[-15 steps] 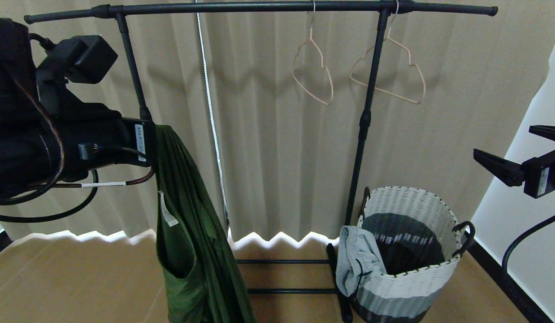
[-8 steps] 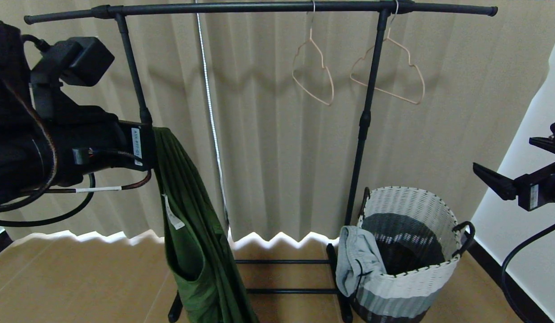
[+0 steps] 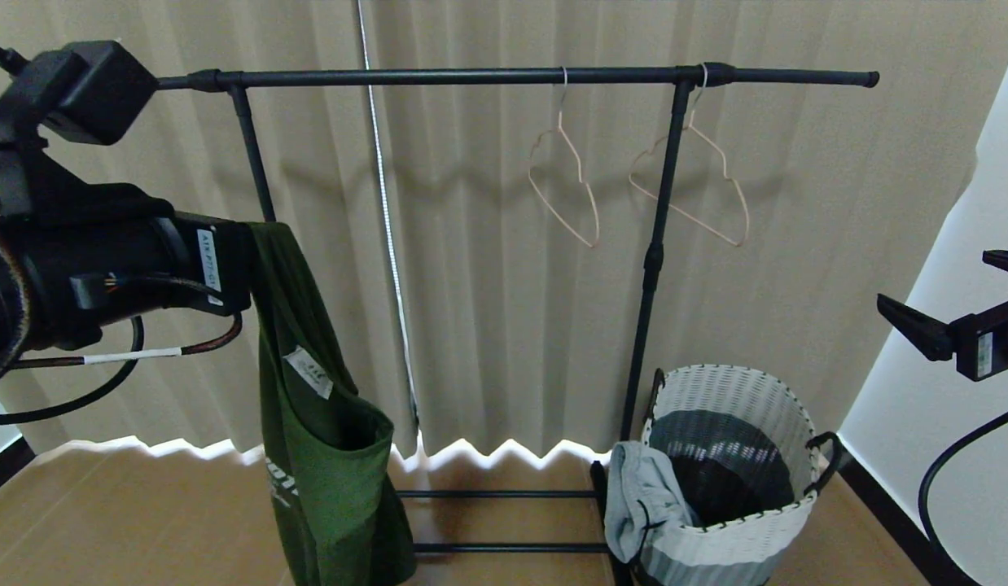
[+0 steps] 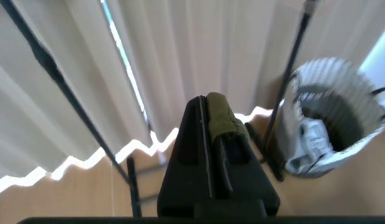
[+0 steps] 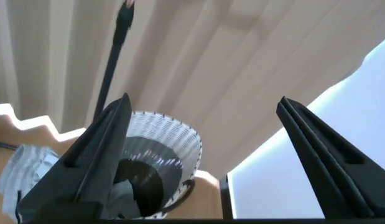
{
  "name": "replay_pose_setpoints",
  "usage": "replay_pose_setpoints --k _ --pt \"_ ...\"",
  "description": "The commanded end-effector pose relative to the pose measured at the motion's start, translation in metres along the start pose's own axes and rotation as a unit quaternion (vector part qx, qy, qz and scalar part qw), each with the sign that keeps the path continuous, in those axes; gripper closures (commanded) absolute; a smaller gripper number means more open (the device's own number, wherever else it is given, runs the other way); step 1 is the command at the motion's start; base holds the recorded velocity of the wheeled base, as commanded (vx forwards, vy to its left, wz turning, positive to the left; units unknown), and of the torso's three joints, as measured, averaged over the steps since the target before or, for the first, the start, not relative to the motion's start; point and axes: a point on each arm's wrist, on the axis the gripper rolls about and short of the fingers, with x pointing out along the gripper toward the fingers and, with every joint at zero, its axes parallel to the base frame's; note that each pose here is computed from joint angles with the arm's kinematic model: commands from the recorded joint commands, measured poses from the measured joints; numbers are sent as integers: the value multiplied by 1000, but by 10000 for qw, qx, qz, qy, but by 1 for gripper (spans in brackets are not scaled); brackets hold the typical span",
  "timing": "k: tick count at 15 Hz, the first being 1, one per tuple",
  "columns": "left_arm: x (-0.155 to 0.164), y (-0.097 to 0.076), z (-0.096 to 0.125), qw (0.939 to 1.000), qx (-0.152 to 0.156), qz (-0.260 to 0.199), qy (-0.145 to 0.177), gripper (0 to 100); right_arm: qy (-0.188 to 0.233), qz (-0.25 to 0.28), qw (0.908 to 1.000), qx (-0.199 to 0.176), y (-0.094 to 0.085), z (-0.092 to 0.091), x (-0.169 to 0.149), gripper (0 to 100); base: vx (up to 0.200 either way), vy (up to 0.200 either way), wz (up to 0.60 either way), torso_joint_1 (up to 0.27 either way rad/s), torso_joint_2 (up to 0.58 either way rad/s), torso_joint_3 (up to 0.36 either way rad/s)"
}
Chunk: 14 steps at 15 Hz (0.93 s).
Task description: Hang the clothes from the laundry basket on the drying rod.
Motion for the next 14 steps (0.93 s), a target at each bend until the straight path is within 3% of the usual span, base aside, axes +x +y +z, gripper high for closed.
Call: replay_pose_setpoints --k 1,4,10,14 --pt "-1 -1 -2 10000 24 -29 -23 100 75 11 10000 6 0 -3 4 0 0 0 0 232 -481 -276" --pt "3 -2 -11 9997 231 -26 53 100 89 17 10000 7 0 -3 4 0 0 0 0 207 -470 -286" --pt "2 -1 -12 9997 238 6 33 100 87 41 9999 31 1 -6 5 0 0 0 0 207 -472 -272" --pt "-4 1 -11 9997 235 25 -26 100 -104 366 9990 227 -3 6 14 0 0 0 0 74 -139 -79"
